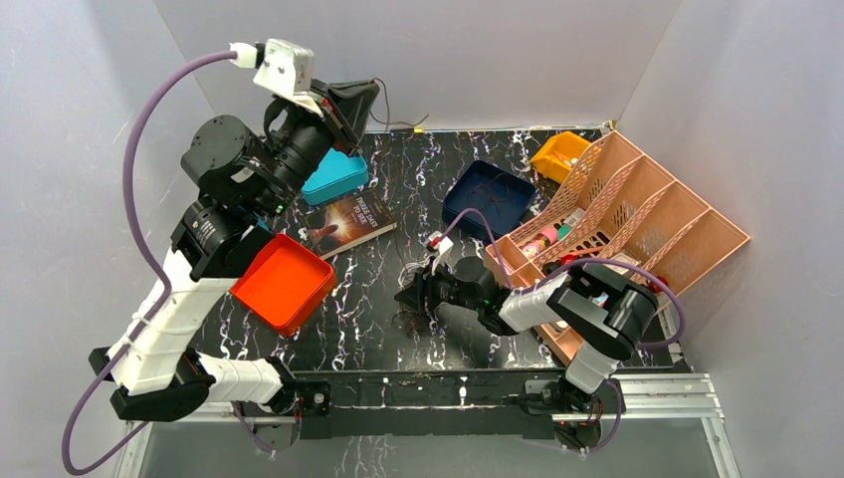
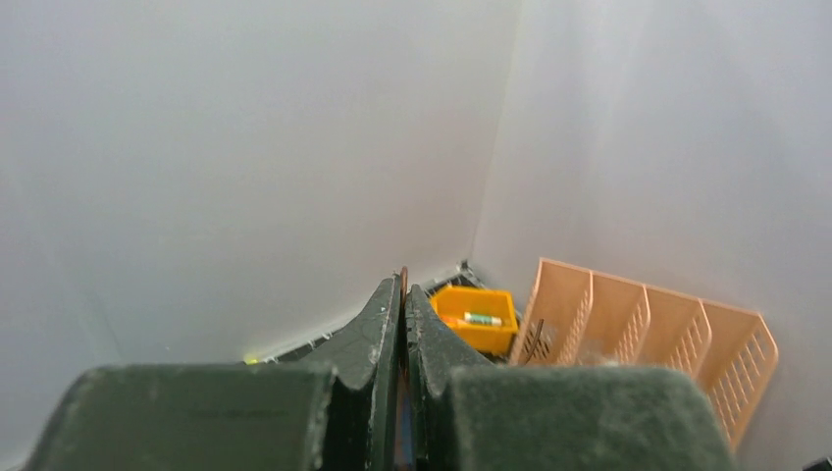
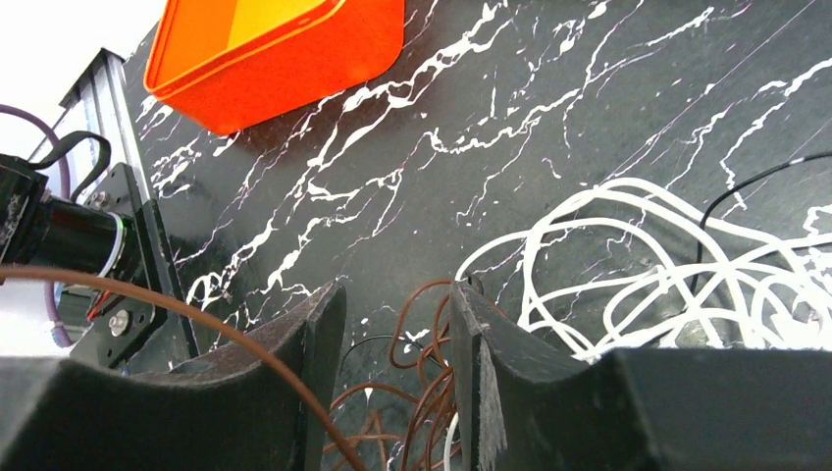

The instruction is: Untangle the cables

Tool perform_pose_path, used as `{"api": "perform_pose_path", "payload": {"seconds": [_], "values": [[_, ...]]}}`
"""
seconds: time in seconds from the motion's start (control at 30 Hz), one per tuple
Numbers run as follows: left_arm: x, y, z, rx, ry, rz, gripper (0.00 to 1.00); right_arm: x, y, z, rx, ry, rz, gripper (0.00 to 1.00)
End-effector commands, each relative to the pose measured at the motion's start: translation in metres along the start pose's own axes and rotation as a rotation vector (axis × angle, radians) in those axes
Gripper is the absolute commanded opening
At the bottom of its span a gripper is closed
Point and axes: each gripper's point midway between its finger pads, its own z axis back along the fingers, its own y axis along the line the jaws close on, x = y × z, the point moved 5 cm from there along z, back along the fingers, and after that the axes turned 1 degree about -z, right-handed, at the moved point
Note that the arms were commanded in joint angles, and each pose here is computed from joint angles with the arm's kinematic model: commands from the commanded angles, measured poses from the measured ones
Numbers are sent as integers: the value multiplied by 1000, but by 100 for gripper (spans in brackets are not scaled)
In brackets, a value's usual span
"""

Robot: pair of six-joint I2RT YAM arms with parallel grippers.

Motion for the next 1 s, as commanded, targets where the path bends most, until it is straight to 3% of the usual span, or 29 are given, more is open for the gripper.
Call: {"api": "perform_pose_path", "payload": {"seconds": [0.0,0.3,0.67,0.97], "values": [[43,10,0,63,-172,-38,0,6,7,-1,54,-37,0,52],[64,10,-12,80,-251,-80,0,-1,5,2,50,-8,12,54],[116,17,-14,149,-476,-152,0,-19,-1,5,51,32,-11,60],[133,15,-32,169,-548,-210,0,-29,-2,5,69,58,-26,61]]}}
